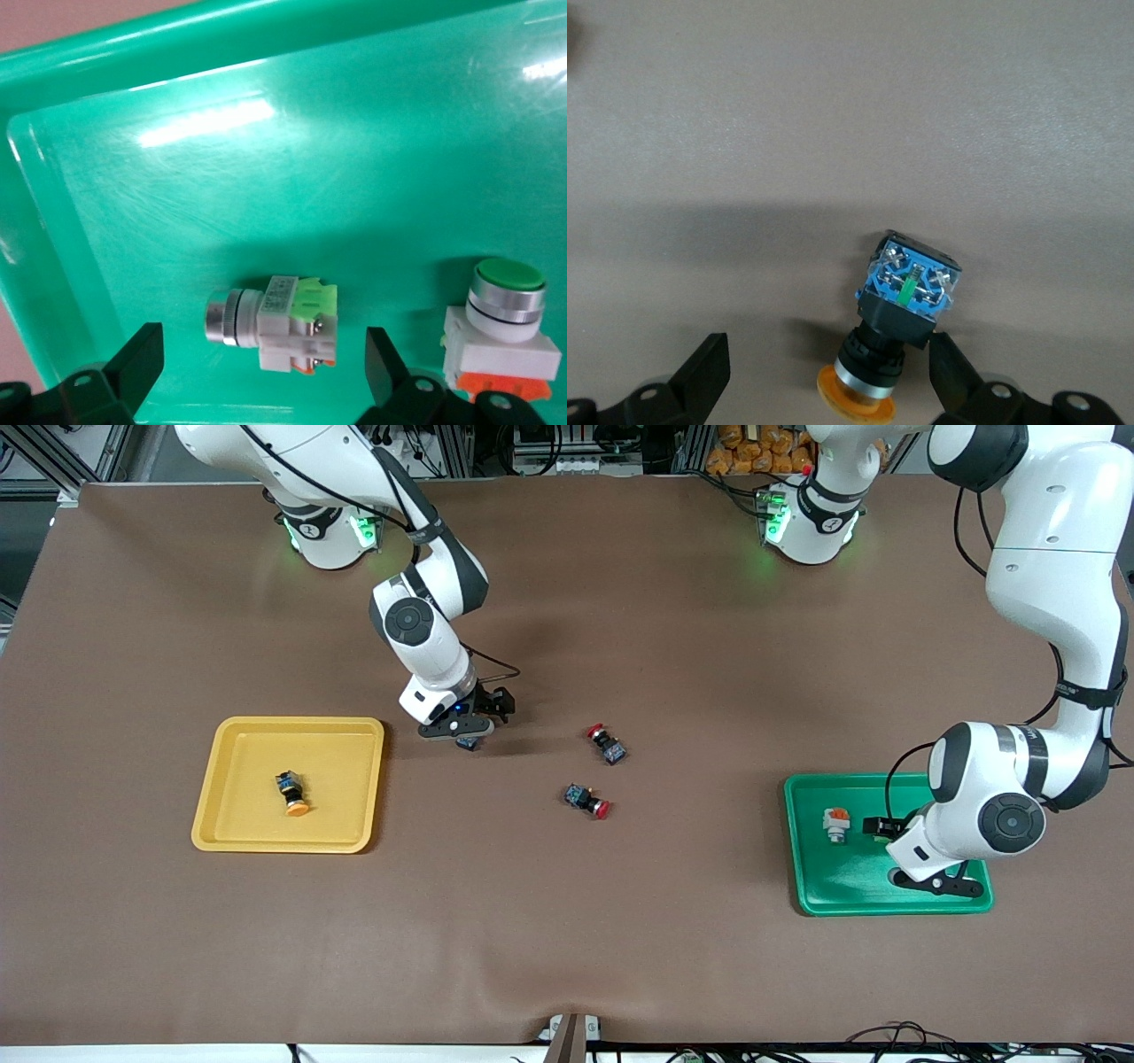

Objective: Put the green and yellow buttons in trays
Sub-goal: 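Release the green button in the green tray while the right gripper grasps, then lift the blue-based button with the right gripper while the left gripper retracts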

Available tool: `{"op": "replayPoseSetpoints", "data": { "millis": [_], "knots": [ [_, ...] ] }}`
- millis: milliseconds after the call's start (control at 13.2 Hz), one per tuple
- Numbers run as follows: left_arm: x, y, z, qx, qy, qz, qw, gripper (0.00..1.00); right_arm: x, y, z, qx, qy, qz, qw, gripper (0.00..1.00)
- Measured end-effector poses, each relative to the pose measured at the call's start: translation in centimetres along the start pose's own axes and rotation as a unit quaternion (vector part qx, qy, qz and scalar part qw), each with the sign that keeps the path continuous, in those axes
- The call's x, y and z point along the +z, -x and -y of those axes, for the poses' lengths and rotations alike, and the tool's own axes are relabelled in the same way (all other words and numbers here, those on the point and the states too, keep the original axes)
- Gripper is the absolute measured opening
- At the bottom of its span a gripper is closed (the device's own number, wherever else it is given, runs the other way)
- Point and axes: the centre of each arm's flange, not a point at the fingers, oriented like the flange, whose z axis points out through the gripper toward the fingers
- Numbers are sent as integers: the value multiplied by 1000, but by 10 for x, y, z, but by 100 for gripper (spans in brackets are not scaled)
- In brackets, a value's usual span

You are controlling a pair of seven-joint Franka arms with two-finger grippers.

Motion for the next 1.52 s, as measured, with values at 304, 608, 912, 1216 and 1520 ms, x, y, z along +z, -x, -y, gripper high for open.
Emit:
{"op": "replayPoseSetpoints", "data": {
  "millis": [304,608,912,1216,1520],
  "knots": [
    [-21,-7,21,-36,27,-22,999,100,6,-3,-7,5,3,-2,1000,100],
    [-69,-12,26,-45,29,-61,997,100,8,-6,-13,11,7,-2,1000,100],
    [-162,6,20,-57,52,-85,993,100,16,-5,-18,14,10,0,1000,100],
    [-242,41,-2,-42,66,-74,994,100,19,-6,-19,14,9,-5,1000,92],
    [-322,83,-28,-75,83,-77,991,100,19,-8,-22,17,9,-8,1000,60]
  ]
}}
